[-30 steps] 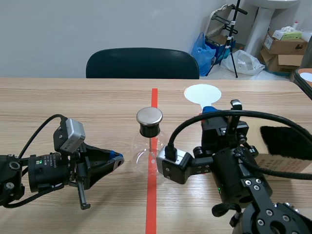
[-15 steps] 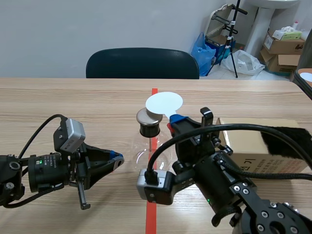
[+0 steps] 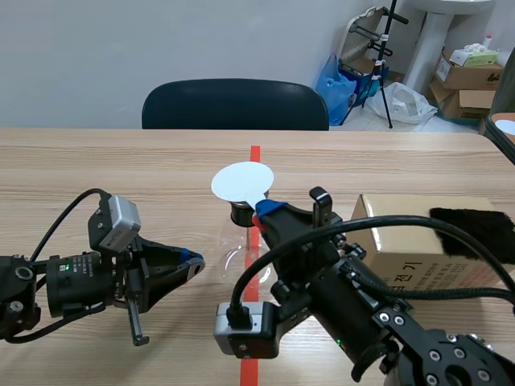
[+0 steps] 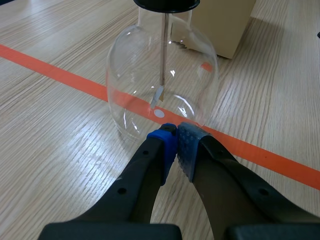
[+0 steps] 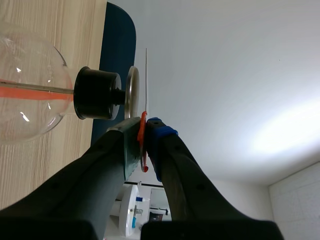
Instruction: Do the electroscope experiment
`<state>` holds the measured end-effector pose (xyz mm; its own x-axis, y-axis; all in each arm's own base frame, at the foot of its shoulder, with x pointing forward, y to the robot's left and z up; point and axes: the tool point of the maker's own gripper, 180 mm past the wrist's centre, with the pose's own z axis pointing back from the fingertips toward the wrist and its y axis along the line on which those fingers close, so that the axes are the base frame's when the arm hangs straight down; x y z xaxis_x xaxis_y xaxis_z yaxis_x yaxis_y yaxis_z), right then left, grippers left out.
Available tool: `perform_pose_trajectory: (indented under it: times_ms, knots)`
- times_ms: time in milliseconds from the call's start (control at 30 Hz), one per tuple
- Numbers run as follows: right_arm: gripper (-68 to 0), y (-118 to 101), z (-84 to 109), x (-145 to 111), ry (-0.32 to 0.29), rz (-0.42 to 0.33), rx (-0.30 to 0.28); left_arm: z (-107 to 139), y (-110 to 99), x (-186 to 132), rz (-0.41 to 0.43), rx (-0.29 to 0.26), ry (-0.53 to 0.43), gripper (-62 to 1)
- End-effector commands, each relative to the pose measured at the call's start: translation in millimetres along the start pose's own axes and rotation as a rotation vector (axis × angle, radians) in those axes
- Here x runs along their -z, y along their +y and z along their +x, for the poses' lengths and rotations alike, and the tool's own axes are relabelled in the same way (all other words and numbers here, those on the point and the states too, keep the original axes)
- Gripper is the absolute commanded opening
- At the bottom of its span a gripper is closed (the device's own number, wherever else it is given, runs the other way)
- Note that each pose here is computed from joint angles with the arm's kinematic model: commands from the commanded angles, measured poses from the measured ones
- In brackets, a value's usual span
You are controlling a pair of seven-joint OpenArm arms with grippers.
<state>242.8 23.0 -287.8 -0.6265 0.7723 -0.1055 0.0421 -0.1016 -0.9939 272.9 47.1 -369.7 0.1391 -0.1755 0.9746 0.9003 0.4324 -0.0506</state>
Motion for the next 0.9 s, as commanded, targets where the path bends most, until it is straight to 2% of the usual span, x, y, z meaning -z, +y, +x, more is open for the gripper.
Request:
perform_pose_trajectory:
  times_ms: [0, 700, 867]
  knots:
    - [-66.4, -10.1, -3.5, 3.2, 0.006, -0.034, -0.010, 11.8, 2.1, 3.2, 0.004, 0.005, -0.043, -56.7]
    - [-66.4, -10.1, -3.8, 3.2, 0.007, -0.034, -0.010, 11.9, 2.1, 3.2, 0.004, 0.004, -0.044, -56.7]
    - [-66.4, -9.8, -7.5, 2.8, 0.026, -0.033, -0.012, 11.9, 2.1, 3.2, 0.004, 0.004, -0.044, -56.7]
